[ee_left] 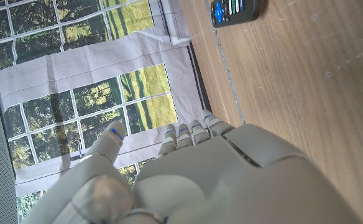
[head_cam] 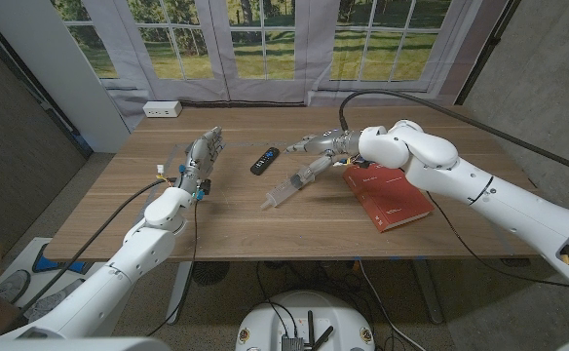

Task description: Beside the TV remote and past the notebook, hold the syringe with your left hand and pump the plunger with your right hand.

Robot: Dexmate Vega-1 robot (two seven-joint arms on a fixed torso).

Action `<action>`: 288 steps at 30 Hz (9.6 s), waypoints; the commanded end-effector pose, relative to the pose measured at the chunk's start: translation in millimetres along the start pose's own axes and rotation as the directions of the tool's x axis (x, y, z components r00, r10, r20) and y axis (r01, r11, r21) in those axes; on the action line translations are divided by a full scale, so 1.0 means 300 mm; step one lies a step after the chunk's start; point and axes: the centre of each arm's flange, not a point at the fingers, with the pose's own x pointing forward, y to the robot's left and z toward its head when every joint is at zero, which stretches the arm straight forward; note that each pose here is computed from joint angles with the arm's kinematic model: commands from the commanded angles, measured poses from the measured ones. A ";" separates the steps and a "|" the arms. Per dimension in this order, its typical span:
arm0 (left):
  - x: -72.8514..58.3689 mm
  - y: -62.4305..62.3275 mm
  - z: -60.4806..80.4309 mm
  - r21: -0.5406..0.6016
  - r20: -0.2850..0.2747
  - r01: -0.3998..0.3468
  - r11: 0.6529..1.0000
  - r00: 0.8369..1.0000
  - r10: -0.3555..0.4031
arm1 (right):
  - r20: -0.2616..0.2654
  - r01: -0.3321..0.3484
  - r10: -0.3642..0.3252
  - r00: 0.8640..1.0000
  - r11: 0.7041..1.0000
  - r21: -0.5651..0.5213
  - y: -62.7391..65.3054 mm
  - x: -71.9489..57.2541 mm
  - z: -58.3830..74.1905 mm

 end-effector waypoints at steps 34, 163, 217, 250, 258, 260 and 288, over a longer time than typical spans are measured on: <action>-0.009 -0.025 -0.026 -0.018 -0.019 0.016 1.000 1.000 -0.017 | 0.042 -0.117 0.127 0.991 0.974 -0.196 0.024 0.151 0.076; -0.001 -0.056 -0.090 -0.094 -0.022 0.004 0.996 1.000 -0.006 | 0.098 0.034 -0.008 0.995 0.964 -0.263 0.071 0.262 0.036; -0.006 -0.093 -0.057 -0.074 0.002 0.035 0.997 0.999 -0.035 | 0.077 0.289 -0.314 0.946 0.928 0.234 -0.041 0.055 -0.085; 0.040 -0.141 -0.056 -0.063 -0.012 0.087 0.994 0.996 -0.088 | -0.071 0.312 -0.341 0.937 0.730 0.609 -0.066 -0.001 -0.182; 0.049 -0.149 -0.054 -0.065 -0.013 0.096 0.993 0.995 -0.098 | -0.111 0.329 -0.349 0.931 0.666 0.669 -0.057 -0.010 -0.204; 0.050 -0.151 -0.056 -0.067 -0.014 0.097 0.993 0.995 -0.098 | -0.121 0.334 -0.349 0.929 0.653 0.680 -0.055 -0.013 -0.208; 0.043 -0.162 -0.052 -0.061 -0.019 0.105 0.993 0.994 -0.107 | -0.238 0.402 -0.342 0.909 0.569 0.717 -0.083 -0.059 -0.191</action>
